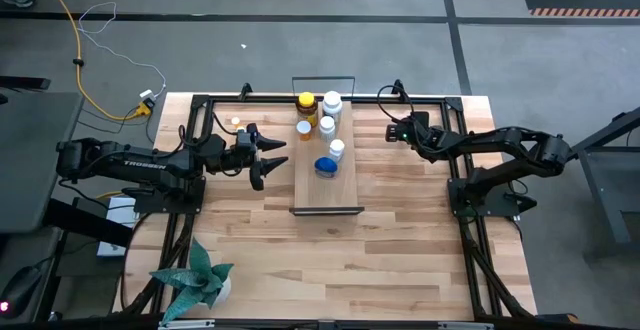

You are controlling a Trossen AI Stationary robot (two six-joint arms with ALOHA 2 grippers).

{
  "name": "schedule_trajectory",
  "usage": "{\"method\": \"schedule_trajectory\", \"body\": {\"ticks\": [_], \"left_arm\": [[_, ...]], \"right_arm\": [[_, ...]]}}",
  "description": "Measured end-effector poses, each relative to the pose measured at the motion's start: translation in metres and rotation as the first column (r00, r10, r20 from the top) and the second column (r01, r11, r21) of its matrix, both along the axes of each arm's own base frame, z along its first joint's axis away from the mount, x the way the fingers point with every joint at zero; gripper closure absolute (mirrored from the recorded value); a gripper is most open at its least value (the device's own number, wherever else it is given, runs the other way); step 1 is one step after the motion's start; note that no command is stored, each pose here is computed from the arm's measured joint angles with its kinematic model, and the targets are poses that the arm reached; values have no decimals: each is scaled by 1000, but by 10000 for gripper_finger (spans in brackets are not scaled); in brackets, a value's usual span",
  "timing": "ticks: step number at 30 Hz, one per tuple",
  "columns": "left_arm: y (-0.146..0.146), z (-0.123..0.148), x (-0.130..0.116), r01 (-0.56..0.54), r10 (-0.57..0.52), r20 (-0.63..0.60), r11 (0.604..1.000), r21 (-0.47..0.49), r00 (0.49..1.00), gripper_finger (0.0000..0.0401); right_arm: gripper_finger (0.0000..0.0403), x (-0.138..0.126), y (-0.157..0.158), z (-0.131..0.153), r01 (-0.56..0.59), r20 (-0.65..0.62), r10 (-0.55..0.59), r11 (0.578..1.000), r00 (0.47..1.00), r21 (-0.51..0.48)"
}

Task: Pick and place medicine bottles onto shelf by color
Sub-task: Put the pink medicine bottle on the shelf

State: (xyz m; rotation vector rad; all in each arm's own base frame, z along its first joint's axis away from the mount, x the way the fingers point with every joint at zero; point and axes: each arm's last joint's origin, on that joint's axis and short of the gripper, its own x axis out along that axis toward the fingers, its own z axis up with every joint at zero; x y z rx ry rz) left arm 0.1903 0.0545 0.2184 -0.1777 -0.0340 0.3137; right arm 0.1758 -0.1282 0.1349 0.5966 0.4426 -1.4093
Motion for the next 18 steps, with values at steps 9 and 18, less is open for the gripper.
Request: {"method": "schedule_trajectory", "body": {"ticks": [9, 18], "left_arm": [[0, 0, 0, 0, 0, 0, 1000, 0, 1000, 183], [0, 0, 0, 0, 0, 0, 1000, 0, 1000, 183]], "right_arm": [[274, 0, 0, 0, -4, -5, 4, 1000, 1000, -1], [274, 0, 1, 3, -41, -25, 41, 999, 999, -11]]}}
